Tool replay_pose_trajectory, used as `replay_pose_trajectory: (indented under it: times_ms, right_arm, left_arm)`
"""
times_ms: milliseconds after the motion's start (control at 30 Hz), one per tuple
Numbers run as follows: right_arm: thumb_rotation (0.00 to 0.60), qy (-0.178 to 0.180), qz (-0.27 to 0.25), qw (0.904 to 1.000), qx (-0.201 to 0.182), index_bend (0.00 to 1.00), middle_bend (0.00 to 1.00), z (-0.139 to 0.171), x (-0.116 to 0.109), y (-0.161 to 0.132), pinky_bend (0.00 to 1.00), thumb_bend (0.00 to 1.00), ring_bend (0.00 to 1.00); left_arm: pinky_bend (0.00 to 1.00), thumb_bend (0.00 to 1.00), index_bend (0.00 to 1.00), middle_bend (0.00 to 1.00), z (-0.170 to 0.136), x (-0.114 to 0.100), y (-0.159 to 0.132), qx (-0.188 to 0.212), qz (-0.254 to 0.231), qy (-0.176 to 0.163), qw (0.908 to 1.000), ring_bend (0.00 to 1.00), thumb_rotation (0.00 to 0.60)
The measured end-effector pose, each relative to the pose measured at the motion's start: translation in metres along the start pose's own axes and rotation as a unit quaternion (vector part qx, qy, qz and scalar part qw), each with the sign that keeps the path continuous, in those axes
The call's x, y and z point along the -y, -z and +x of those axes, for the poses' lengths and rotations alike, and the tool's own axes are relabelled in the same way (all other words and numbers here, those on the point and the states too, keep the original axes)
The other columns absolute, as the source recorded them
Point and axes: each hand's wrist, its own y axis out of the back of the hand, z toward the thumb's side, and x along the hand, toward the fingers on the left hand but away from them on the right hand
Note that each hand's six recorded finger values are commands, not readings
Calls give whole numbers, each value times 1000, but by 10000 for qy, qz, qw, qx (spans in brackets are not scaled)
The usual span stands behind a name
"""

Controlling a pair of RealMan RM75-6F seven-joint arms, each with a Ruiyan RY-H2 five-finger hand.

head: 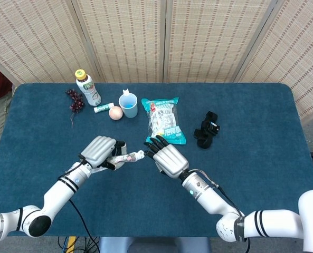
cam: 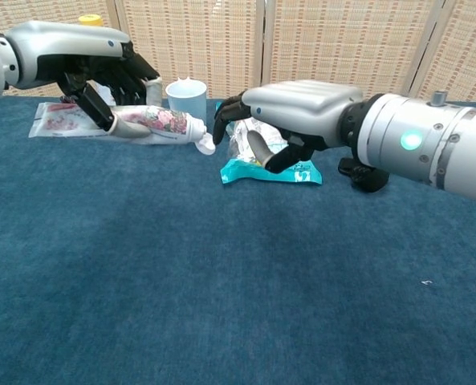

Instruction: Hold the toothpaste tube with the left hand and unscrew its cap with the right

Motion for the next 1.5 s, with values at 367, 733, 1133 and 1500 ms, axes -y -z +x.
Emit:
replay_pose_trajectory:
  times_ms: [367, 733, 1133, 1500]
  right_arm:
    - [600, -17, -108, 9999, -3, 284, 112, 0, -1, 2, 0, 760, 0]
    - [600, 679, -114, 9975, 162, 284, 112, 49, -55, 31, 0, 748, 0]
    - [600, 1040, 214, 9920, 683, 284, 112, 113, -74, 71, 0, 543, 0]
    - [600, 1057, 382, 9846, 1336, 284, 112, 155, -74, 106, 0, 490, 0]
  left_arm:
    - [386, 452, 637, 708, -4, -1, 3, 3, 24, 19, 10000, 548, 600]
    - [386, 447, 614, 672, 3, 12, 25, -60, 281, 68, 9996, 520, 600]
    - [325, 446, 520, 542, 15, 45, 72, -370, 921, 240, 9948, 385, 600]
    - [247, 446, 260, 305, 11, 59, 105, -749, 1392, 274, 9870, 131, 600]
